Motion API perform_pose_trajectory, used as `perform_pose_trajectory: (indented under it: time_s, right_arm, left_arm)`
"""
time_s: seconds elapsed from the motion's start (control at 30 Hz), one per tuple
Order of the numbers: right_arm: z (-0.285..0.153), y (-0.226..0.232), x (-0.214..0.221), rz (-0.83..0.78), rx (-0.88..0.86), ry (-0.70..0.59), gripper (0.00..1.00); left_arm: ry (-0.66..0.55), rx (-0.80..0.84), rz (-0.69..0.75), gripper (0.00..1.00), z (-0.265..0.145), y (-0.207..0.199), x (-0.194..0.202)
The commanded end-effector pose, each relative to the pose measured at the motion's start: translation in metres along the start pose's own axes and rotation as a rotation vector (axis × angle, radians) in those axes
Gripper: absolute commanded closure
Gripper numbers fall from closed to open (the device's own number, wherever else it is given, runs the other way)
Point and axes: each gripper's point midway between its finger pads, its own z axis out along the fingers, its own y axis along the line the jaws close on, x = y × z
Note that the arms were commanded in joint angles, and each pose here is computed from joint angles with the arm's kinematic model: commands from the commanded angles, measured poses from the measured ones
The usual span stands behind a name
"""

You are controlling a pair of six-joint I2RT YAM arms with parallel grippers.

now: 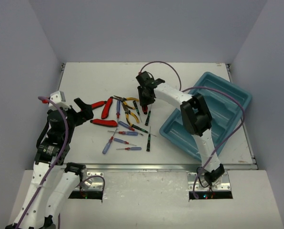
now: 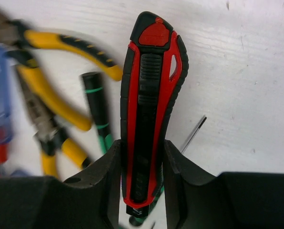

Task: Sort the tools into containers

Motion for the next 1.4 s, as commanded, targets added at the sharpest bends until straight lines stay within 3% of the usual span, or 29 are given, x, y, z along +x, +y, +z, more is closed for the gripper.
perform_pose_trajectory:
  time_s: [0.0, 0.07, 0.13, 0.2, 0.33, 0.47, 0.57, 0.67, 0.73, 0.83, 0.9, 0.97, 1.03, 1.17, 1.3, 1.37]
  right_arm:
    - [-0.136, 0.039, -0.096, -0.129, -0.246, -0.338, 1.00]
    - [-0.154, 0.033, -0.091, -0.198, -0.243, -0.354, 1.00]
    - [-0.172, 0.030, -0.075, -0.367, -0.272, -0.337, 0.99]
    - [-0.191, 0.018, -0.019, -0.520, -0.328, -0.166, 0.95]
    - [-0.205, -0.050, 0.050, -0.559, -0.122, -0.001, 1.00]
    - [-0.224, -0.096, 0.087, -0.562, 0.031, 0.005, 1.00]
    - [-0.242, -0.114, 0.112, -0.665, 0.032, -0.022, 1.00]
    - [-0.240, -0.132, 0.130, -0.723, 0.082, -0.012, 1.00]
    - [-0.238, -0.149, 0.136, -0.757, 0.152, -0.072, 1.00]
    - [-0.231, -0.141, 0.147, -0.837, 0.076, -0.104, 0.99]
    - [-0.227, -0.141, 0.151, -0.850, 0.067, -0.105, 0.84]
    - [-0.222, -0.147, 0.153, -0.848, 0.098, -0.083, 0.54]
    - [-0.220, -0.149, 0.153, -0.857, 0.105, -0.069, 0.53]
    - [-0.227, -0.145, 0.138, -0.826, 0.123, -0.100, 0.42]
    - [-0.244, -0.129, 0.115, -0.733, 0.085, -0.201, 0.22]
    - [-0.256, -0.113, 0.100, -0.654, 0.026, -0.286, 0.01]
  left_arm:
    - [-0.044, 0.043, -0.001, 0.00, -0.001, -0.009, -0.011]
    - [-0.046, 0.046, -0.001, 0.00, -0.002, -0.010, -0.011]
    - [-0.054, 0.049, -0.003, 0.00, -0.004, -0.010, -0.013]
    - [-0.062, 0.053, -0.006, 0.00, -0.006, -0.010, -0.014]
    - [-0.069, 0.071, -0.009, 0.00, -0.008, -0.013, -0.016]
    - [-0.056, 0.083, -0.006, 0.00, -0.006, -0.016, -0.013]
    - [-0.042, 0.092, 0.000, 0.00, -0.004, -0.019, -0.010]
    - [-0.034, 0.095, 0.002, 0.00, -0.003, -0.020, -0.009]
    - [-0.027, 0.097, 0.006, 0.00, -0.002, -0.021, -0.008]
    - [-0.017, 0.095, 0.009, 0.00, 0.000, -0.021, -0.005]
    - [-0.016, 0.093, 0.011, 0.00, 0.001, -0.021, -0.005]
    - [-0.013, 0.084, 0.011, 0.00, 0.002, -0.019, -0.004]
    - [-0.016, 0.074, 0.011, 0.00, 0.002, -0.017, -0.005]
    - [-0.020, 0.052, 0.005, 0.00, 0.002, -0.014, -0.005]
    - [-0.002, 0.011, -0.008, 0.00, 0.008, -0.009, -0.003]
    - [0.019, -0.082, -0.032, 0.00, 0.015, 0.003, 0.001]
